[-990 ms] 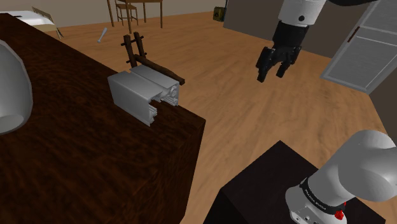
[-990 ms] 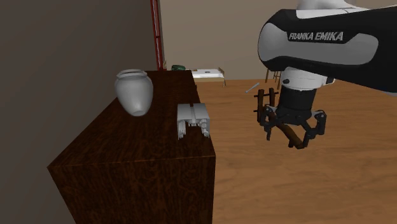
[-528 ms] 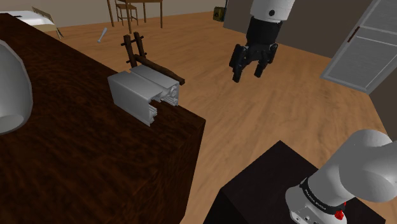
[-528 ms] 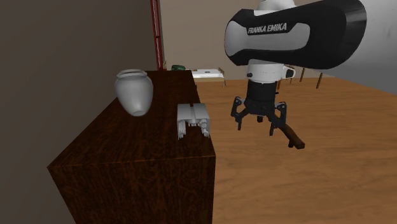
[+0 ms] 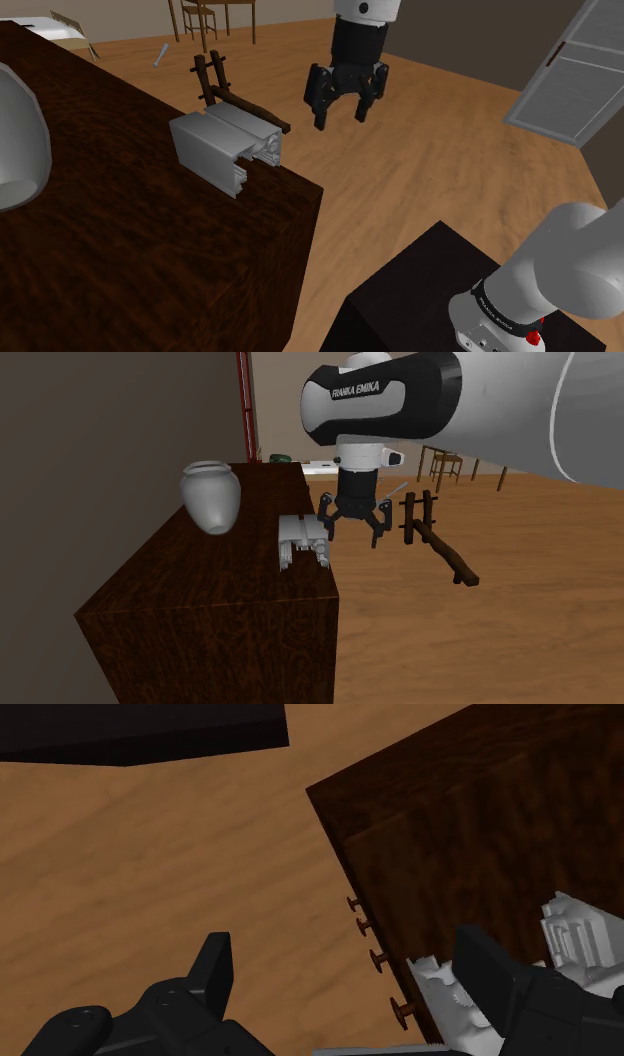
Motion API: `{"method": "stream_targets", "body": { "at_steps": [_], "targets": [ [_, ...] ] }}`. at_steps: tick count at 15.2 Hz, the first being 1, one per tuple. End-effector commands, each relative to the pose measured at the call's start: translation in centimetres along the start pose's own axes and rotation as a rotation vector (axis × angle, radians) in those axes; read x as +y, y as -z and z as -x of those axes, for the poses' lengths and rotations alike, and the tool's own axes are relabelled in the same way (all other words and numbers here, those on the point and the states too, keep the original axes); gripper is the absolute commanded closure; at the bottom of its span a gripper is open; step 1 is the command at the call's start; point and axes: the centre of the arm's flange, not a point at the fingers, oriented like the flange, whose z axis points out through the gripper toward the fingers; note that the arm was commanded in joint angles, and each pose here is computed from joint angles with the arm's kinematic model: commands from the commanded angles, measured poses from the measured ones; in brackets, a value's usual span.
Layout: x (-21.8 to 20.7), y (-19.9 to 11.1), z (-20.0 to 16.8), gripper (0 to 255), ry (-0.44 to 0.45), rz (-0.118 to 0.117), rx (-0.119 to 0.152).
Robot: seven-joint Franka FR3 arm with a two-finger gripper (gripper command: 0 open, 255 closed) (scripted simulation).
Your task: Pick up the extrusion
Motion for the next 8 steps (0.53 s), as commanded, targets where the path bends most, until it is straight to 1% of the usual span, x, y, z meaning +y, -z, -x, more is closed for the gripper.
{"method": "stream_targets", "body": {
  "at_steps": [1, 8],
  "targets": [
    [-2.7, -0.1, -0.5, 0, 0.004, -0.006, -0.001],
    [-11.5, 0.3, -2.3, 0, 0.02, -0.021, -0.003]
  ]
}}
